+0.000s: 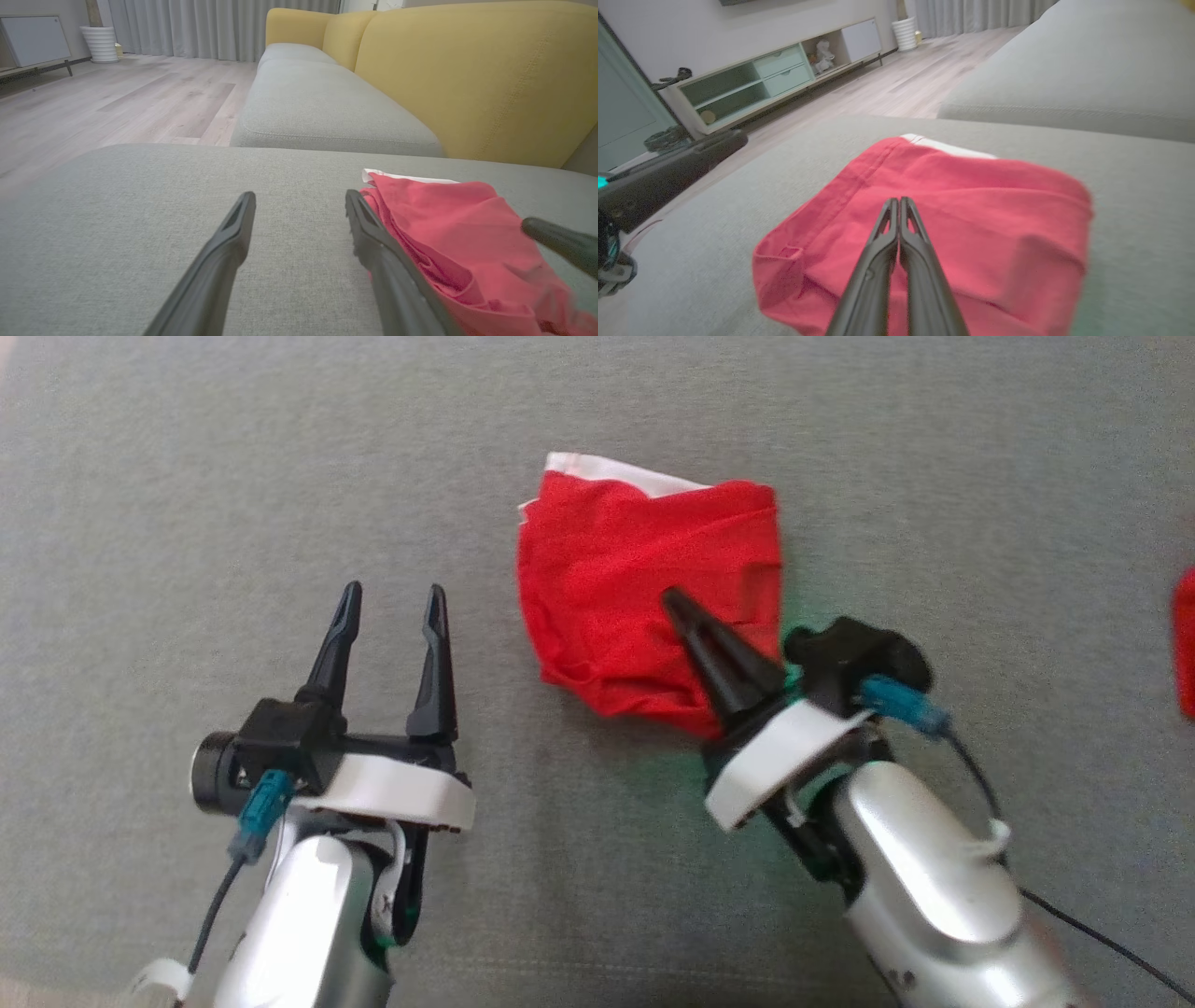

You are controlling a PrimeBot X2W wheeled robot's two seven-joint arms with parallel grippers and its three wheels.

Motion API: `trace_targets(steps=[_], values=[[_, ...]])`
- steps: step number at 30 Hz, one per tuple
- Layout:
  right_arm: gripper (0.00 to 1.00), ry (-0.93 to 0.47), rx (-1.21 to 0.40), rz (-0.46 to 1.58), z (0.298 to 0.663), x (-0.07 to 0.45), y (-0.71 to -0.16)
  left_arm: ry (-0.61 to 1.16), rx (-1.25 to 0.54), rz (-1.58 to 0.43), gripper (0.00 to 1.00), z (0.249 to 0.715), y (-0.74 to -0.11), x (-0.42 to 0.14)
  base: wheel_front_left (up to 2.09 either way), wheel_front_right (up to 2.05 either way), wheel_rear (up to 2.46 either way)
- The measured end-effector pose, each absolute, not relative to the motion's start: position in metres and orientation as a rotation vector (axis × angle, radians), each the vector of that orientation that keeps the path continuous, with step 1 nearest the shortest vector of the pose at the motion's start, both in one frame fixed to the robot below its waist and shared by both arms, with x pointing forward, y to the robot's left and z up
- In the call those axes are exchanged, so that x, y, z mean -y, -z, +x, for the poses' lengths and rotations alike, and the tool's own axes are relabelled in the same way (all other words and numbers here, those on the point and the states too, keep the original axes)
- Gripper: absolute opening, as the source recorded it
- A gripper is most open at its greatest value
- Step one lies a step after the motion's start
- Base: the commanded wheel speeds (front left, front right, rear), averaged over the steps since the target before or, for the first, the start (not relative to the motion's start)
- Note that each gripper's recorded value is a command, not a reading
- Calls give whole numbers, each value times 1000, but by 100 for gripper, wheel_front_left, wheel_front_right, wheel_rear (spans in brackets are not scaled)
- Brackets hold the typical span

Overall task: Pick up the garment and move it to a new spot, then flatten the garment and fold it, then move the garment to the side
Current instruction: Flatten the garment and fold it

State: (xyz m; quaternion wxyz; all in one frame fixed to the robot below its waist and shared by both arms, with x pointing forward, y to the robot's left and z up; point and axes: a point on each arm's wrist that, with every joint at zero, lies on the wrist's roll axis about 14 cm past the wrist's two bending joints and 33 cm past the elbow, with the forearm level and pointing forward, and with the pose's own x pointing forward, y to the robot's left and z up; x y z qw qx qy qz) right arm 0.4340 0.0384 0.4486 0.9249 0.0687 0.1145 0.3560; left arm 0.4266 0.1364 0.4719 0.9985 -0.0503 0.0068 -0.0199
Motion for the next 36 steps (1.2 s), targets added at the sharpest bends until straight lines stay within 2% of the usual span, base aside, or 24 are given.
trace_targets(steps=[9,18,22,26,27,28,29,31,32,34,35,36], values=[[0,-958,-355,102,407,-101,-413,-1,-17,-89,100,420,-473,-150,0,0,0],[0,-1077,-433,22,371,-114,-386,-7,-21,-92,100,422,-471,-149,0,0,0],[0,-1083,-381,60,368,-115,-399,7,-12,-99,100,424,-474,-144,0,0,0],[0,-1037,-238,151,385,-112,-442,16,3,-102,100,425,-479,-141,0,0,0],[7,-1006,-198,178,393,-107,-454,18,8,-103,100,425,-481,-140,0,0,0],[48,-967,-161,200,402,-99,-466,23,12,-103,100,425,-482,-139,0,0,0],[100,-920,-127,221,412,-88,-476,28,15,-103,100,424,-483,-138,0,0,0],[100,-811,-72,245,429,-58,-491,39,19,-104,100,421,-485,-135,0,0,0],[100,-811,-72,245,429,-58,-491,39,19,-104,100,421,-485,-135,0,0,0],[100,-689,-28,251,442,-21,-499,44,24,-100,100,419,-487,-134,0,0,0],[100,-566,5,245,449,18,-505,50,35,-93,100,418,-491,-134,0,0,0],[100,-566,5,245,449,18,-505,50,35,-93,100,418,-491,-134,0,0,0]])
